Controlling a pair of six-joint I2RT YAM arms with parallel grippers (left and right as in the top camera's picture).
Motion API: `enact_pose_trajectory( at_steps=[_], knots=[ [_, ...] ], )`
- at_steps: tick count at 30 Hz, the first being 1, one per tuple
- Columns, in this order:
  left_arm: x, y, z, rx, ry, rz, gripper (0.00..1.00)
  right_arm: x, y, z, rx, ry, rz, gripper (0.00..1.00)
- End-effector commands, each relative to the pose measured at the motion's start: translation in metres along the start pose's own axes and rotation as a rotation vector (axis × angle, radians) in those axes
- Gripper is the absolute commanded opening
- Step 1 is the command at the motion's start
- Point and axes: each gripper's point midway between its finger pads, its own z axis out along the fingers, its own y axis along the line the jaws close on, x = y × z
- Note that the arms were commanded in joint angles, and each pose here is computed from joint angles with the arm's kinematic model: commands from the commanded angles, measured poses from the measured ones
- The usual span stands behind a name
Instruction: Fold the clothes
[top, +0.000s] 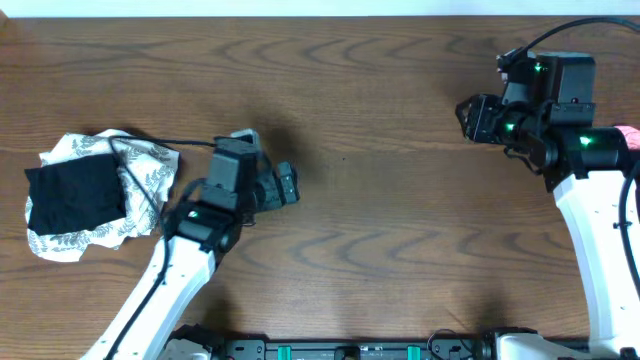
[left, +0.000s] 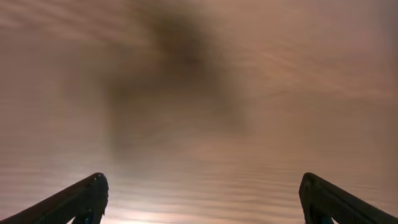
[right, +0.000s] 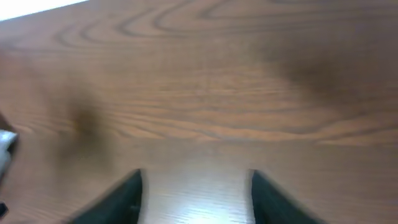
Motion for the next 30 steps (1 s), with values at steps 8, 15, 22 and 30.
enact_pose_trajectory(
  at_steps=[8,15,22,30],
  knots=[
    [-0.017,0.037,0.01,-0.245,-0.065,0.167,0.98,-0.007,-0.01,0.02,0.051,-0.007,-0.004,0.99],
    [-0.017,0.037,0.01,-0.246,-0.063,0.168,0.98,-0.007,-0.01,0.02,0.052,-0.005,-0.003,0.99],
    [-0.017,0.037,0.01,-0.246,-0.063,0.168,0.98,-0.007,-0.01,0.02,0.052,-0.006,-0.004,0.99],
    [-0.017,0.037,0.01,-0.246,-0.063,0.168,0.98,0.004,-0.02,0.019,0.091,0.04,-0.01,0.99]
  ],
)
